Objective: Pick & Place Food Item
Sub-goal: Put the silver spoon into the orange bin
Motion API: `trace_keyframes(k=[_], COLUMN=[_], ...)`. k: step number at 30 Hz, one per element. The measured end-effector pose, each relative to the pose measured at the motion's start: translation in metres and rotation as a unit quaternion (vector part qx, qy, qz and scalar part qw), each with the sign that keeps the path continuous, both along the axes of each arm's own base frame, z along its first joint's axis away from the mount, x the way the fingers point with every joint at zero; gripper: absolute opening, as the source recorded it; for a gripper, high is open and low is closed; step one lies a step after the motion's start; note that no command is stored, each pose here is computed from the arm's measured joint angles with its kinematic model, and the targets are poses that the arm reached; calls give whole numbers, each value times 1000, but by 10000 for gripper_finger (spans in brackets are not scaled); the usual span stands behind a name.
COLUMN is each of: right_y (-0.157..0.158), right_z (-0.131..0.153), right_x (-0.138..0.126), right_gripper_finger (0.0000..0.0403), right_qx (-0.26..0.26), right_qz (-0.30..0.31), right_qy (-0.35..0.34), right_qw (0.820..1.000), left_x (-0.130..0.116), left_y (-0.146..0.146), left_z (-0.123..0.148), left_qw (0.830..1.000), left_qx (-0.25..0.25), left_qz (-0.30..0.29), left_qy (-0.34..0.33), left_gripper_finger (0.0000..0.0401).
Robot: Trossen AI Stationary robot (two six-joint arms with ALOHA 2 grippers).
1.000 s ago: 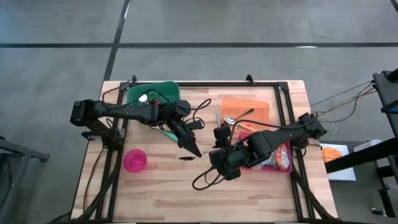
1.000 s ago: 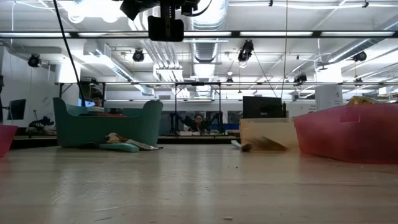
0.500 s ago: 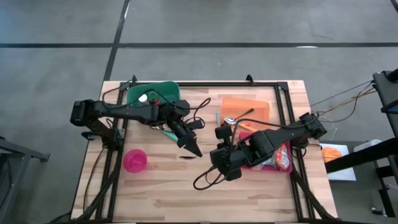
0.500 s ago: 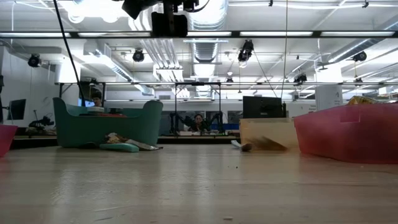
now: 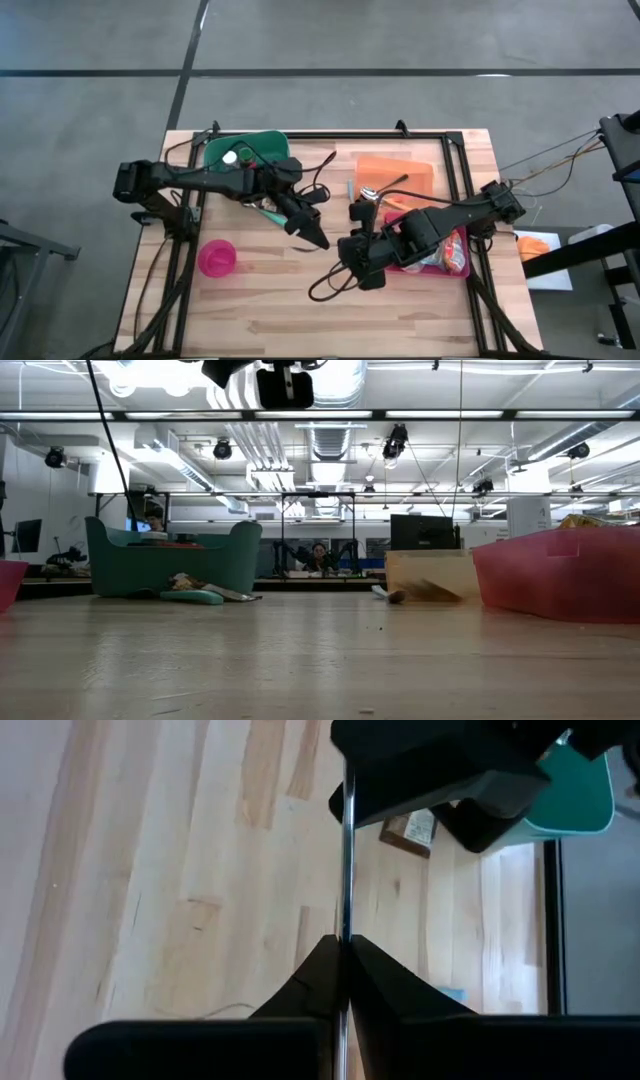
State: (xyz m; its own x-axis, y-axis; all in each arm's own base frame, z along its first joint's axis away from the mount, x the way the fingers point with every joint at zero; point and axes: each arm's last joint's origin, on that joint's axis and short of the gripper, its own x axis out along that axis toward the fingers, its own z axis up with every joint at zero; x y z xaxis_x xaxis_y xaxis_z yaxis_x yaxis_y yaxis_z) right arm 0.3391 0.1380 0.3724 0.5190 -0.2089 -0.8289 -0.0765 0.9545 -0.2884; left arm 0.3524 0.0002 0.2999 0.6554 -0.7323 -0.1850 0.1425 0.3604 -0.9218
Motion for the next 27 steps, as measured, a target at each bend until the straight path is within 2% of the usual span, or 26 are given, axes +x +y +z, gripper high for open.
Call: trace_keyframes(k=[5, 15, 18, 23, 27], right_y=[0, 0, 0, -6, -17], right_z=[0, 0, 0, 1, 7], right_x=[0, 0, 0, -3, -11], right_gripper_finger=[9, 8, 8, 8, 8], right_qx=[11, 21, 22, 26, 16], right_qz=[-10, -29, -38, -63, -93], right_qy=[0, -6, -9, -4, 5], right_qw=[1000, 999, 999, 998, 996], left_x=[1, 1, 1, -14, -40], left_y=[1, 4, 10, 27, 41], left_z=[3, 5, 10, 38, 68], left_qw=[1000, 1000, 999, 990, 973], left_qx=[-4, -3, 0, 38, 79], left_qz=[7, 12, 23, 73, 117], left_qy=[-9, -17, -41, -112, -182], left_gripper_finger=[152, 153, 153, 153, 153])
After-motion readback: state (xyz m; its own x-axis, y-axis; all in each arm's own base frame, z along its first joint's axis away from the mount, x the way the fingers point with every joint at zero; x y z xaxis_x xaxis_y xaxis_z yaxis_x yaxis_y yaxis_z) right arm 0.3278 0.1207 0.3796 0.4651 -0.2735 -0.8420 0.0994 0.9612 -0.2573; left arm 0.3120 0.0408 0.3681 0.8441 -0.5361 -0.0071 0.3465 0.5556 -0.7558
